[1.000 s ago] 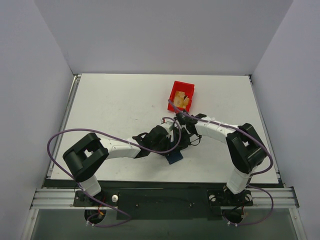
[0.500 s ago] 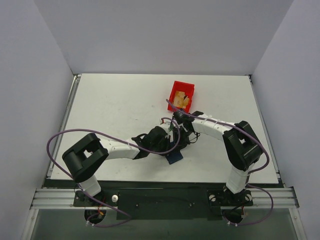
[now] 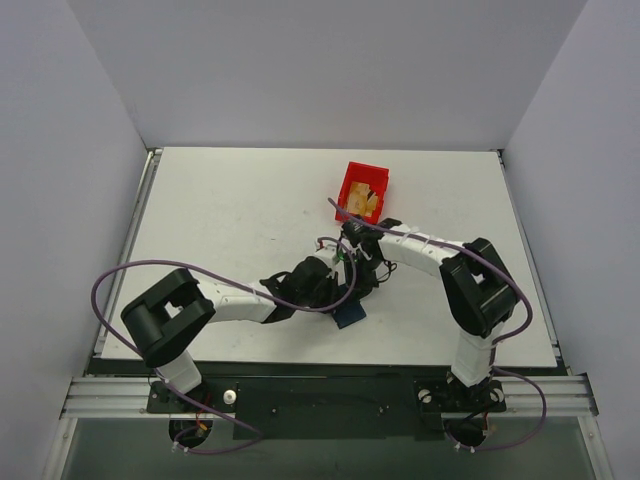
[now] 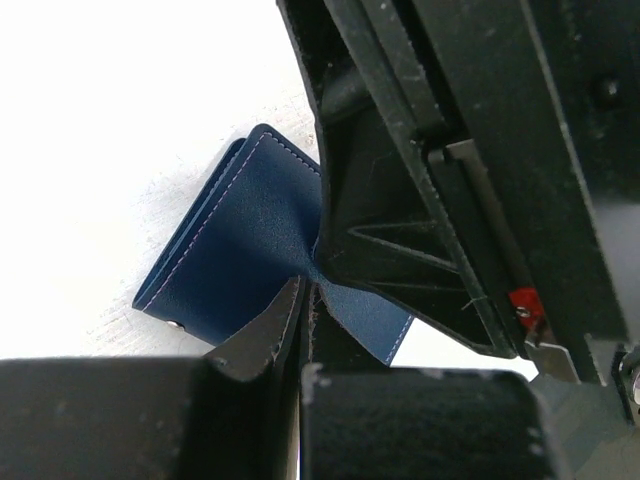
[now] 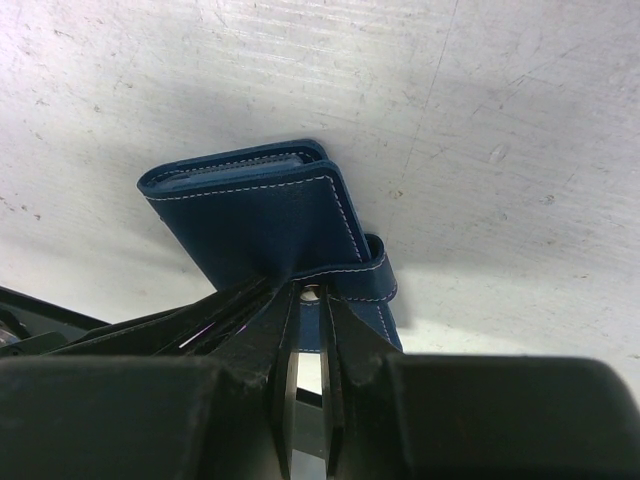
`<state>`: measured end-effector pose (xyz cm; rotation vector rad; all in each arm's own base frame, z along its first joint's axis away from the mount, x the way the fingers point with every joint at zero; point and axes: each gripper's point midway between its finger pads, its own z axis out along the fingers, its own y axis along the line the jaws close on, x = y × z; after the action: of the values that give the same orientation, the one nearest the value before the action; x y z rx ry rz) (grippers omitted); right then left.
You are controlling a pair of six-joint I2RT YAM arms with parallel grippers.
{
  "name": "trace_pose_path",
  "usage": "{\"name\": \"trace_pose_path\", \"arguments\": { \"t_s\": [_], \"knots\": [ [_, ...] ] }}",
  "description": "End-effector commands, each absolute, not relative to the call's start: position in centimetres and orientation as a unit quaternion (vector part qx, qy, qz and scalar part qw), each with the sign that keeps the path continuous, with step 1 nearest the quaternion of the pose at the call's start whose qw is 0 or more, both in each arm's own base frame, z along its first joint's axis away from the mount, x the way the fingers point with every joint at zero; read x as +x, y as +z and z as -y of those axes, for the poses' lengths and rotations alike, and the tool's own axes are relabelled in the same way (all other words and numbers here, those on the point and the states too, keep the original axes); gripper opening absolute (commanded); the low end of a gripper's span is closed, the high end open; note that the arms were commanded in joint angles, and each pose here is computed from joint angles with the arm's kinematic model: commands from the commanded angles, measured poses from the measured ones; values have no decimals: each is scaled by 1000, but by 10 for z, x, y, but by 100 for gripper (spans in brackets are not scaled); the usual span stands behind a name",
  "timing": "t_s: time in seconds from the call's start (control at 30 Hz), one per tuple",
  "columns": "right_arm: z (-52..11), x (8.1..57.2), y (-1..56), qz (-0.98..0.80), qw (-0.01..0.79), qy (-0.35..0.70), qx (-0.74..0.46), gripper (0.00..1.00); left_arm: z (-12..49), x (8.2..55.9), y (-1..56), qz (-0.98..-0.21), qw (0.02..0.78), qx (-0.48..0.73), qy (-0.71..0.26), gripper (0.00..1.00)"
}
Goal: Put the credit cards into the card holder
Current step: Close the card holder at the center of the board, then reset both arms
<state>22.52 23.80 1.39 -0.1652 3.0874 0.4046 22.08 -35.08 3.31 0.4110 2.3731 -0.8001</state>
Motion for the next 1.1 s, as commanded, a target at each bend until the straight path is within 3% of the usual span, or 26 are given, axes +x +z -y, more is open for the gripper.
{"name": "trace_pose_path", "arguments": {
  "t_s": [0.0, 0.43, 0.67, 0.93, 1.07],
  "knots": [
    [-189, 204, -43, -997, -19, -15, -74, 0, 340, 216, 24, -900, 300, 145, -281, 0],
    [-185, 209, -42, -997, -9, -52, -54, 0, 344, 215, 25, -896, 306, 140, -291, 0],
    [-222, 244, 14, -987, 132, 81, -43, 2, 341, 222, 46, -892, 323, 150, -277, 0],
    [-226, 279, 105, -943, 279, 182, -6, 23, 321, 252, 107, -886, 390, 129, -216, 0],
    [-211, 281, 129, -928, 330, 175, -8, 44, 295, 269, 130, -886, 414, 94, -189, 0]
  ]
}}
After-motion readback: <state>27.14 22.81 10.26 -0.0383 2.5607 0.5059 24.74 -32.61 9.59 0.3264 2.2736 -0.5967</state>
